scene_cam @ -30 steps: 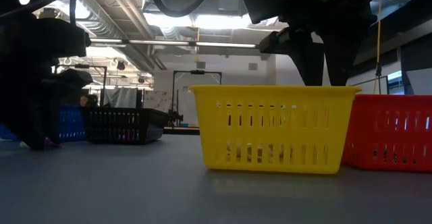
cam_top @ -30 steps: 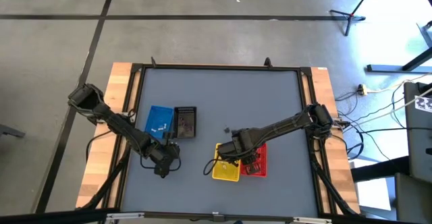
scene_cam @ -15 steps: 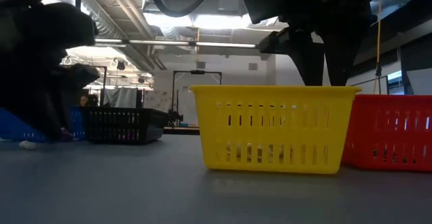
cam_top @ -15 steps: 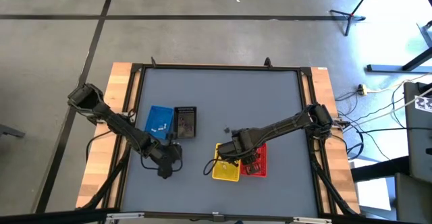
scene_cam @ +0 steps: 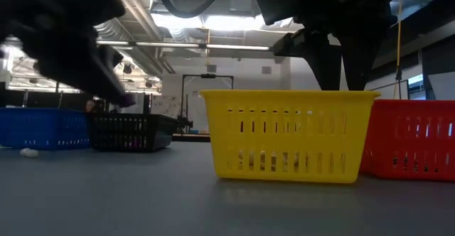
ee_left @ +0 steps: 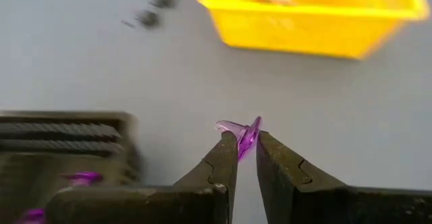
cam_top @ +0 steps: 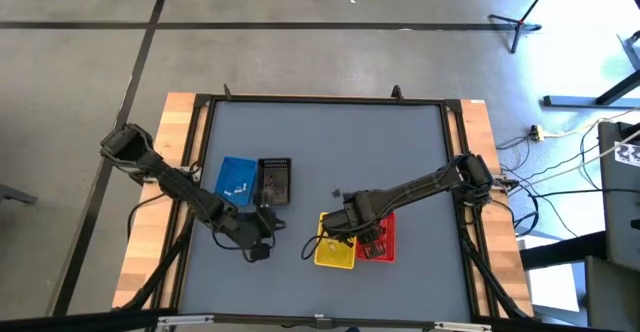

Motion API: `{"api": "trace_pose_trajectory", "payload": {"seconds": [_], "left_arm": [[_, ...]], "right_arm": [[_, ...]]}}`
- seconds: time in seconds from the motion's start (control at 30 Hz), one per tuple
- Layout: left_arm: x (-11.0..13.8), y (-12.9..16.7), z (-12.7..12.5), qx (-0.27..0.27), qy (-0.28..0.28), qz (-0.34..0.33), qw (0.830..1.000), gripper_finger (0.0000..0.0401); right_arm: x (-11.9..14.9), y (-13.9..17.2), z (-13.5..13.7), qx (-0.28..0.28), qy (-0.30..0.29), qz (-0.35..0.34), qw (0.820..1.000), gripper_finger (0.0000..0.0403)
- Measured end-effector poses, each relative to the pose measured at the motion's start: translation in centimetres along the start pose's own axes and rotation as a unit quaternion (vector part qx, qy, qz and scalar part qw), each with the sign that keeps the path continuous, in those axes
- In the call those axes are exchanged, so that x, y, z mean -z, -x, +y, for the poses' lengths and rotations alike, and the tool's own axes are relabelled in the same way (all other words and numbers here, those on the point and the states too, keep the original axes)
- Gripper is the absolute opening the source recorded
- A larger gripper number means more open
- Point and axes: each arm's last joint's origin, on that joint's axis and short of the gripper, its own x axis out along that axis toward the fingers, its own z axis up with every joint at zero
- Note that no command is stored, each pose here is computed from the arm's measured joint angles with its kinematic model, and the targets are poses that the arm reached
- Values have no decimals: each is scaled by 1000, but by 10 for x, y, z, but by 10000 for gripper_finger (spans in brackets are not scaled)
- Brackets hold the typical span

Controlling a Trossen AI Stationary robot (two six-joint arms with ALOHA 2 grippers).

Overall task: Sort Halloween decoration
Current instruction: Put the witch hat toy into the black bin

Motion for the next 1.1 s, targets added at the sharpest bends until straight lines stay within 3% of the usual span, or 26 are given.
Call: {"api": "trace_pose_trajectory", "payload": {"seconds": [0.3, 0.77, 1.1], "left_arm": [[-10, -5, 18, -145, 23, -65, 987, 40], [-3, -11, 41, -219, -5, -9, 976, 40], [-4, -14, 49, -232, 5, -5, 973, 42]], "right_arm": [[0, 0, 0, 0, 0, 0, 1000, 147], [0, 0, 0, 0, 0, 0, 1000, 147], [1, 0, 0, 0, -2, 3, 1000, 147]]}}
